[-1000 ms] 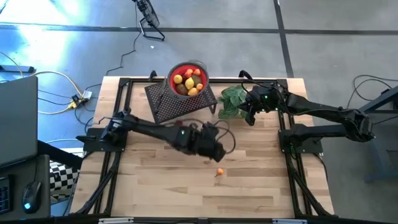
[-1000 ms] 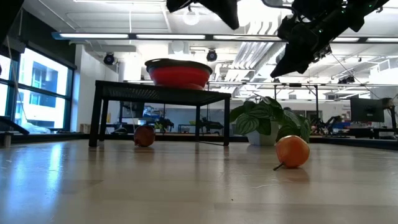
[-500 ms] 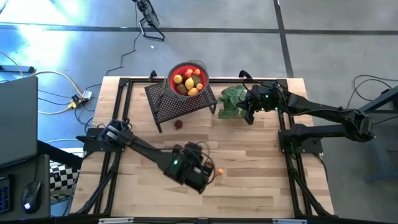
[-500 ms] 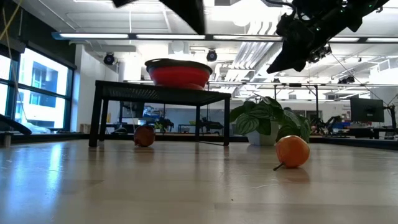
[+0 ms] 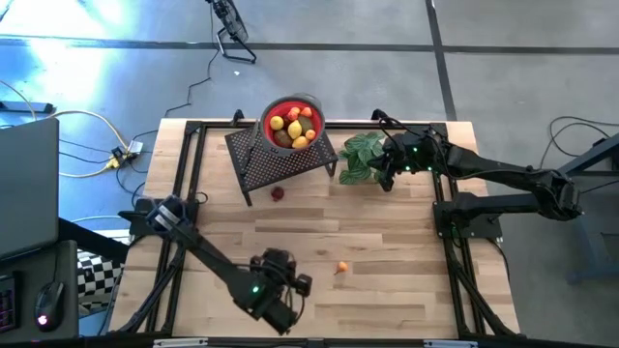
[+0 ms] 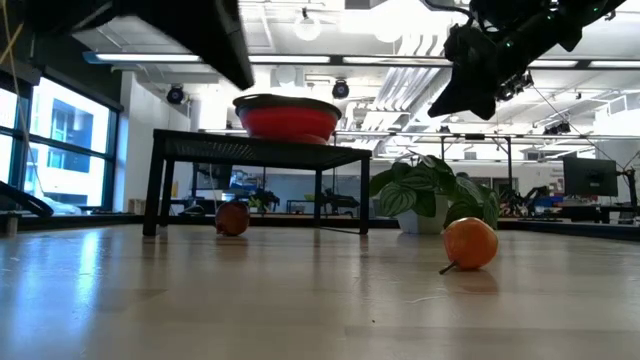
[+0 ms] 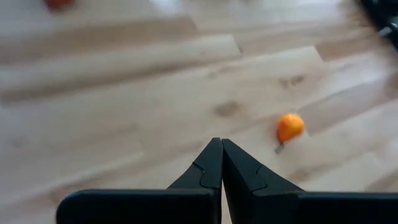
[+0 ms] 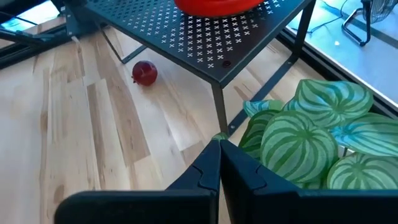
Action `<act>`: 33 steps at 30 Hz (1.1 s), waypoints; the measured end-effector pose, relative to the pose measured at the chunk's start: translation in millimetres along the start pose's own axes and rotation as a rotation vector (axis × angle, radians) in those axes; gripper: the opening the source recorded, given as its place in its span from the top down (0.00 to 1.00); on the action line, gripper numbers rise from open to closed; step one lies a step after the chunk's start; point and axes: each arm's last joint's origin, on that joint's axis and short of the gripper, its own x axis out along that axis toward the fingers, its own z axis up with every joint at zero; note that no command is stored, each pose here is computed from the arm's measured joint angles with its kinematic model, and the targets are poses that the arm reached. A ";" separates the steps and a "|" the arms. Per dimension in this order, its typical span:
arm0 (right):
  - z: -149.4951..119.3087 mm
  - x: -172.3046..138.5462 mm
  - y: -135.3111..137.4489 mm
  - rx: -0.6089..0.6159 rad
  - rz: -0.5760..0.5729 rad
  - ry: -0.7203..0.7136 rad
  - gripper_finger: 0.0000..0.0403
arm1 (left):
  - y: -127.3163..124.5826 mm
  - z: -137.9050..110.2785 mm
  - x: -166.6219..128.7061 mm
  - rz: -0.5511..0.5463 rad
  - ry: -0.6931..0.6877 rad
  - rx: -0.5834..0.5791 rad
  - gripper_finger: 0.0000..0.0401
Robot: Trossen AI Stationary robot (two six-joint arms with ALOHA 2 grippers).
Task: Pick & Place Fruit
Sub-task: Put the red pomegranate into the red basket on the shelf
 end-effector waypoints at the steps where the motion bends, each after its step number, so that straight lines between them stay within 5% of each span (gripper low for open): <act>1: 0.0 0.0 -0.1 0.000 0.000 0.000 0.99 | 2.6 -7.5 1.5 -0.018 0.005 -0.019 1.00; 5: 0.0 0.0 0.0 0.012 0.000 0.000 0.99 | 14.4 -34.8 8.0 -0.114 -0.024 -0.085 1.00; 11: 0.0 0.0 0.0 0.046 0.000 0.000 0.99 | 36.9 -52.3 23.6 -0.229 -0.254 -0.056 1.00; 22: -0.1 0.0 0.0 0.046 0.000 0.001 0.99 | 89.9 -53.7 68.7 -0.133 -0.323 -0.162 1.00; 33: -0.1 0.0 0.0 0.019 0.000 0.001 0.99 | 86.3 -16.3 110.9 0.029 -0.334 -0.231 1.00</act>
